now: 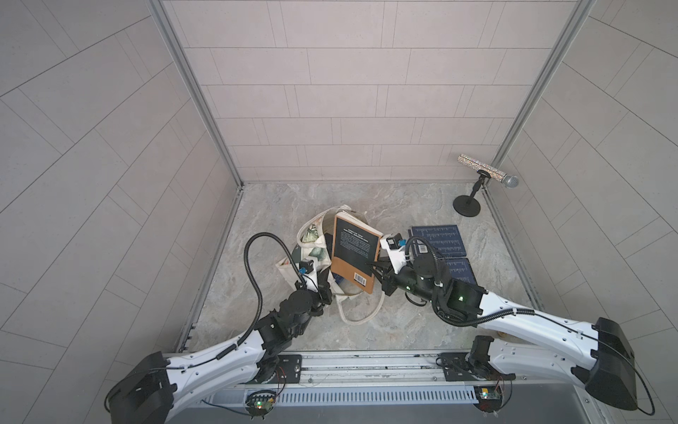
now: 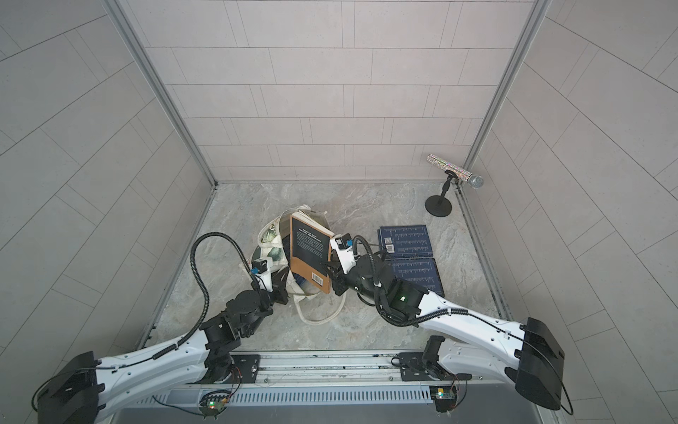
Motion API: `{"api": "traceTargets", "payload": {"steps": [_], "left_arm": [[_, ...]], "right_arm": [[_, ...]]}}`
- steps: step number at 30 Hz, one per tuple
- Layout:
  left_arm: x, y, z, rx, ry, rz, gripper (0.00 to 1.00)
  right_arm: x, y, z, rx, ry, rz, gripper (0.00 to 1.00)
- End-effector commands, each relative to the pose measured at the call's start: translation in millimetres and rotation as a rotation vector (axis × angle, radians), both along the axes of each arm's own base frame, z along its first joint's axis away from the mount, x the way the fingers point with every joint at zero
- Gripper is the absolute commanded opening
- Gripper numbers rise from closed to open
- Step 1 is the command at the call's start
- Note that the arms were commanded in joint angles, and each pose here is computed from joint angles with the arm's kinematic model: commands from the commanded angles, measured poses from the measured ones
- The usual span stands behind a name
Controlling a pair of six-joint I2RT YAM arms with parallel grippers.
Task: Take out the books from the canvas bag
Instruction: Pick up the book from the canvas bag.
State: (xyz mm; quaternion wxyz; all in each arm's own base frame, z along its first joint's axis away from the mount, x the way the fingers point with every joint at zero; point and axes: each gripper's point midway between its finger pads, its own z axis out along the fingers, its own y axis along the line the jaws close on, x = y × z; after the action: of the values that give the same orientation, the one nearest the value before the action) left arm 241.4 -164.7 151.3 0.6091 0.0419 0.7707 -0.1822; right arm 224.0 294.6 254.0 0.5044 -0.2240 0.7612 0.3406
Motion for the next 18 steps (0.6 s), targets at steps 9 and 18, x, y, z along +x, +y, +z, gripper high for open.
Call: {"api": "traceTargets", "payload": {"steps": [9, 18], "left_arm": [[9, 34, -13, 0.096, 0.021, 0.180, 0.00], [7, 33, -7, 0.073, 0.011, 0.166, 0.00]], "right_arm": [[13, -103, 78, 0.224, -0.192, -0.392, 0.00], [37, -192, 55, 0.291, -0.140, -0.750, 0.00]]}}
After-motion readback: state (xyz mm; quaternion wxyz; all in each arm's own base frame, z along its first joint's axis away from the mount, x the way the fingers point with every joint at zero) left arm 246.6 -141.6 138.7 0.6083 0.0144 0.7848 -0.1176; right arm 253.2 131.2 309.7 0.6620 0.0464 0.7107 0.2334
